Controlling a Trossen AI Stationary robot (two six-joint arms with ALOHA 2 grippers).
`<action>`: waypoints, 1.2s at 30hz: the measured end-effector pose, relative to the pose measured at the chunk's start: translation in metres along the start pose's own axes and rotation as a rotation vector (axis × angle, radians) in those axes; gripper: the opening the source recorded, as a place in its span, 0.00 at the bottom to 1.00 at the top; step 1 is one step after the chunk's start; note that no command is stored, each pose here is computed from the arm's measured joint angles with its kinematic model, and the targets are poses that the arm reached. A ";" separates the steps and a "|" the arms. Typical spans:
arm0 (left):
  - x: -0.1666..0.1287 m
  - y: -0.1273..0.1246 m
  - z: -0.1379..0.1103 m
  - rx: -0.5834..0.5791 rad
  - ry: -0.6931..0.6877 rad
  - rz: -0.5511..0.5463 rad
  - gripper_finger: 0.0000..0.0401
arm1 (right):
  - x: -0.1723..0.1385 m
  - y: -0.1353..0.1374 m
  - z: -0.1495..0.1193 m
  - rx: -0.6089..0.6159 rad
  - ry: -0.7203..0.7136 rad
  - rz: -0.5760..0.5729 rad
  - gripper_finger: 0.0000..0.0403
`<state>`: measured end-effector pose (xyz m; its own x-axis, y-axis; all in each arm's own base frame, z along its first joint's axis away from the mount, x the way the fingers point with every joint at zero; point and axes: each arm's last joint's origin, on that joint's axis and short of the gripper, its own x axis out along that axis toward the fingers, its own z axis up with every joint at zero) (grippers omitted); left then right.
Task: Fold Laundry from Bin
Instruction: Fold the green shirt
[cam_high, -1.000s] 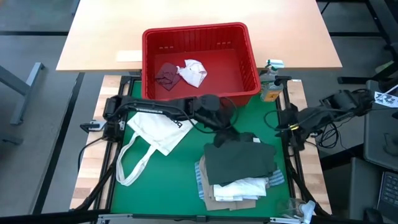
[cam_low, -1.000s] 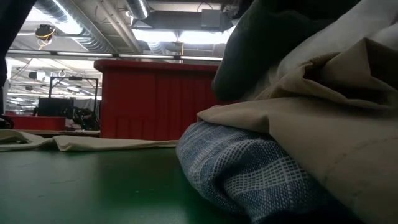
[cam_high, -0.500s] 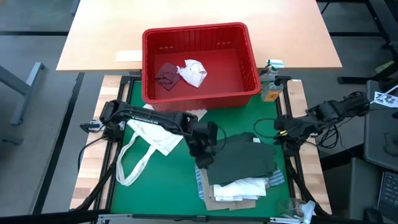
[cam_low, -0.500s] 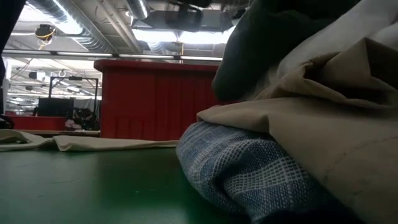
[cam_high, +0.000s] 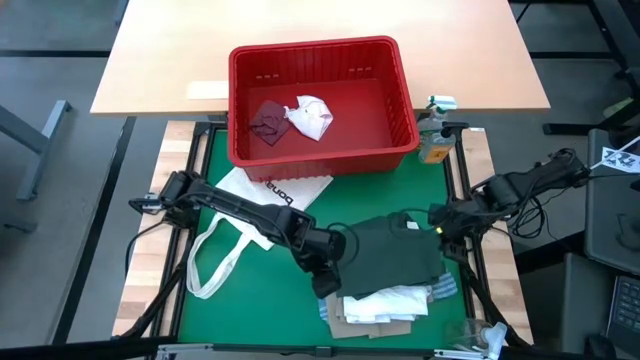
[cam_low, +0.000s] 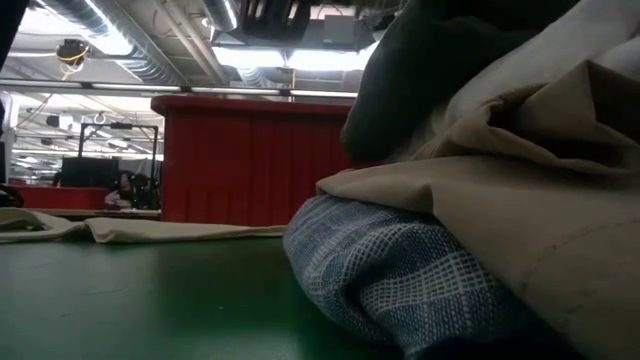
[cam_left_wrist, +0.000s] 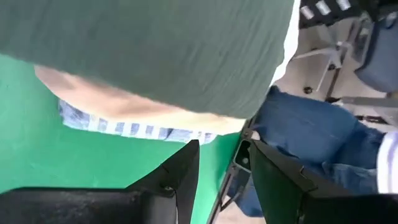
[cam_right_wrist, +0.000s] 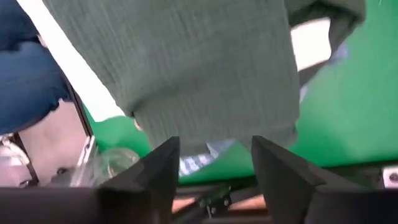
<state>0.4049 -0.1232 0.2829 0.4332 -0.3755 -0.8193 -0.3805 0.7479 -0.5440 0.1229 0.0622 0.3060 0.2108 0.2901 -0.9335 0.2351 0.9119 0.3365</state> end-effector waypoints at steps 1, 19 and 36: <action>0.002 0.000 -0.001 0.002 0.003 0.006 0.34 | 0.002 0.000 0.000 0.003 0.019 -0.006 0.50; 0.008 0.001 -0.005 -0.058 -0.004 0.056 0.34 | 0.018 -0.033 -0.033 0.340 -0.007 0.040 0.61; 0.007 0.004 -0.001 -0.107 -0.032 0.072 0.34 | 0.063 -0.047 -0.038 0.446 -0.089 0.250 0.60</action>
<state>0.4056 -0.1234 0.2750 0.4263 -0.3040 -0.8520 -0.4963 0.7088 -0.5012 0.0884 0.0483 0.2269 0.3879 0.4395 -0.8102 0.5450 0.5995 0.5861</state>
